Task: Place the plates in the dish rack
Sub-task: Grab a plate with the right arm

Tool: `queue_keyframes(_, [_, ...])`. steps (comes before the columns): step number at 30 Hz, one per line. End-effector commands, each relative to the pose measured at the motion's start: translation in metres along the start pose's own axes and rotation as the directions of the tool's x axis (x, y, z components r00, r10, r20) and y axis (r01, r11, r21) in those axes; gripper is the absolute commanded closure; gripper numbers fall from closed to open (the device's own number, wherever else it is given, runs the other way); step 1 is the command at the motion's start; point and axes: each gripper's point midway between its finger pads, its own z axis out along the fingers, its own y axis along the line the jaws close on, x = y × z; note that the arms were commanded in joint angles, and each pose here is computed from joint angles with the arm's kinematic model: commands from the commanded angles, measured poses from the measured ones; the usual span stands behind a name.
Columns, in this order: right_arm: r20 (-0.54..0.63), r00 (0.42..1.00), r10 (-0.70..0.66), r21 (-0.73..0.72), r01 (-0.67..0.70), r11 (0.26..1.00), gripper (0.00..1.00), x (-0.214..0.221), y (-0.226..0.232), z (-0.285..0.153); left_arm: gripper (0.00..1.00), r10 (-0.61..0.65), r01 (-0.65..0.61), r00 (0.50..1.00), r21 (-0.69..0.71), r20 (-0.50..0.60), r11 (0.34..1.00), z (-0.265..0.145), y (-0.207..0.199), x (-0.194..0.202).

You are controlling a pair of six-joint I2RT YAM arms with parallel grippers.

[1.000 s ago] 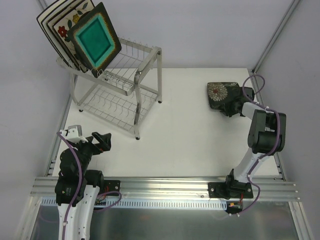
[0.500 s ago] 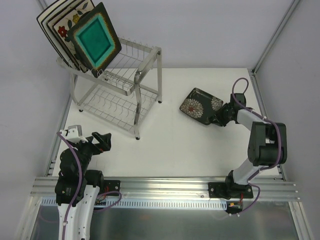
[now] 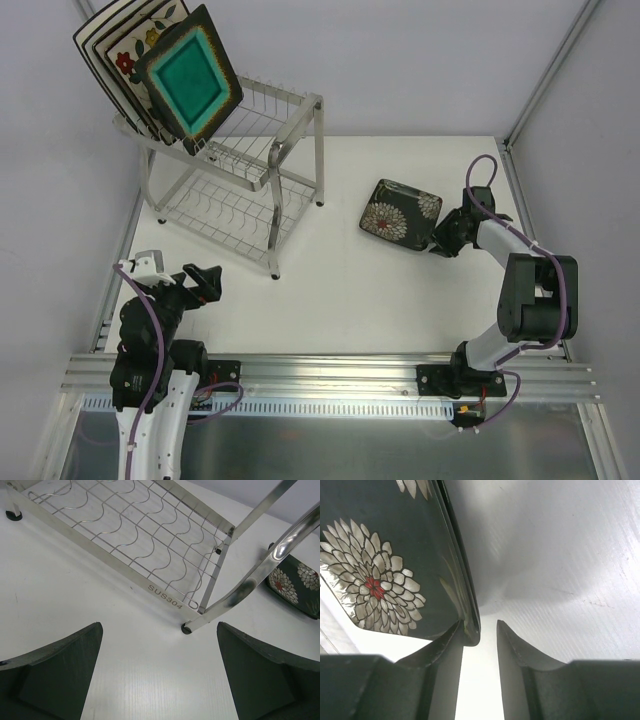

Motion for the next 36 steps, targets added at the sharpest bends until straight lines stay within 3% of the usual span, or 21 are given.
queue_keyframes(1, [0.034, 0.999, -0.042, -0.008, 0.042, 0.999, 0.65, -0.009, 0.009, -0.011, 0.01, -0.009, 0.002, 0.991, 0.054, 0.137, 0.999, -0.017, -0.009, -0.019])
queue_keyframes(22, [0.045, 0.998, -0.054, 0.004, 0.053, 0.999, 0.82, -0.016, 0.011, -0.003, 0.01, -0.008, -0.001, 0.99, 0.061, 0.141, 0.998, -0.017, -0.01, -0.02])
queue_keyframes(30, [0.045, 0.998, -0.054, -0.001, 0.054, 0.999, 0.99, -0.016, 0.014, -0.008, 0.01, -0.008, -0.001, 0.99, 0.062, 0.143, 0.998, -0.018, -0.01, -0.02])
queue_keyframes(36, [0.083, 0.994, -0.074, -0.01, 0.075, 0.997, 0.99, -0.025, 0.023, -0.029, 0.01, -0.008, -0.001, 0.99, 0.062, 0.144, 0.998, -0.018, -0.01, -0.02])
